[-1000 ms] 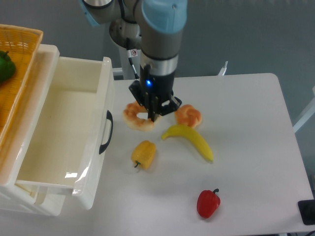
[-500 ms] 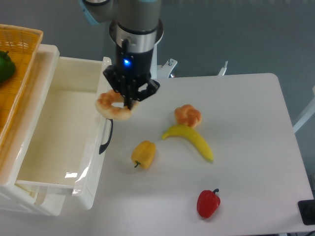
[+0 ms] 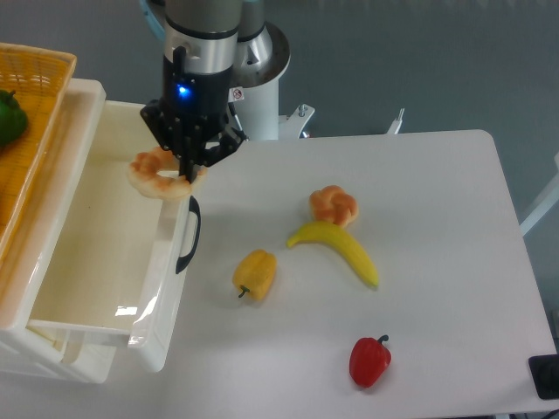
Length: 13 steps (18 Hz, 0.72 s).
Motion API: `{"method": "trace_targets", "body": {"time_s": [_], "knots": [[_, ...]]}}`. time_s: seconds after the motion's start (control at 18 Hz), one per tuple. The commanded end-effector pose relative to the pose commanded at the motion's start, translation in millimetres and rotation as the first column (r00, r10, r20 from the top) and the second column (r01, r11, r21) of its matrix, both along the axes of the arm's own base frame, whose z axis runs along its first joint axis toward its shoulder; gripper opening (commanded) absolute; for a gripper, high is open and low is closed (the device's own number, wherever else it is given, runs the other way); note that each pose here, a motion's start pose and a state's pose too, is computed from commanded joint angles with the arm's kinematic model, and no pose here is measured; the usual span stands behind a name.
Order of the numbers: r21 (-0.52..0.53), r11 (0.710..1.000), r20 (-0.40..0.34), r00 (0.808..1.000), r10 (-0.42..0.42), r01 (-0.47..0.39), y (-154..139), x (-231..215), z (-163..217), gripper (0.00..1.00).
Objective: Place the donuts in the upper white drawer
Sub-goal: 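Carry the donut over the open white drawer and lower it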
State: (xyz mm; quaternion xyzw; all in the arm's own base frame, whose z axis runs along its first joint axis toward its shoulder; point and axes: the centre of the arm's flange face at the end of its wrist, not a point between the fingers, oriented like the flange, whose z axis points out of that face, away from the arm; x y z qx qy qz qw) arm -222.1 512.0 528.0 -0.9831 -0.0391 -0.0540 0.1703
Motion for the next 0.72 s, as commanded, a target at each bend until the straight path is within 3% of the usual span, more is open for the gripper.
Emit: {"method": "trace_targets", "body": {"time_s": [0.5,0.56,0.61,0.72], "knots": [[-0.038,0.999,0.039,0.999,-0.021,0.023,14,22,-25,0.2],[-0.034,0.999,0.036,0.999,-0.029,0.03,16,25,-25,0.21],[-0.028,0.999,0.031,0.999,-0.032,0.033,19,24,-26,0.34],[-0.019,0.999,0.022,0.999,-0.044,0.045,24,28,-29,0.4]]}}
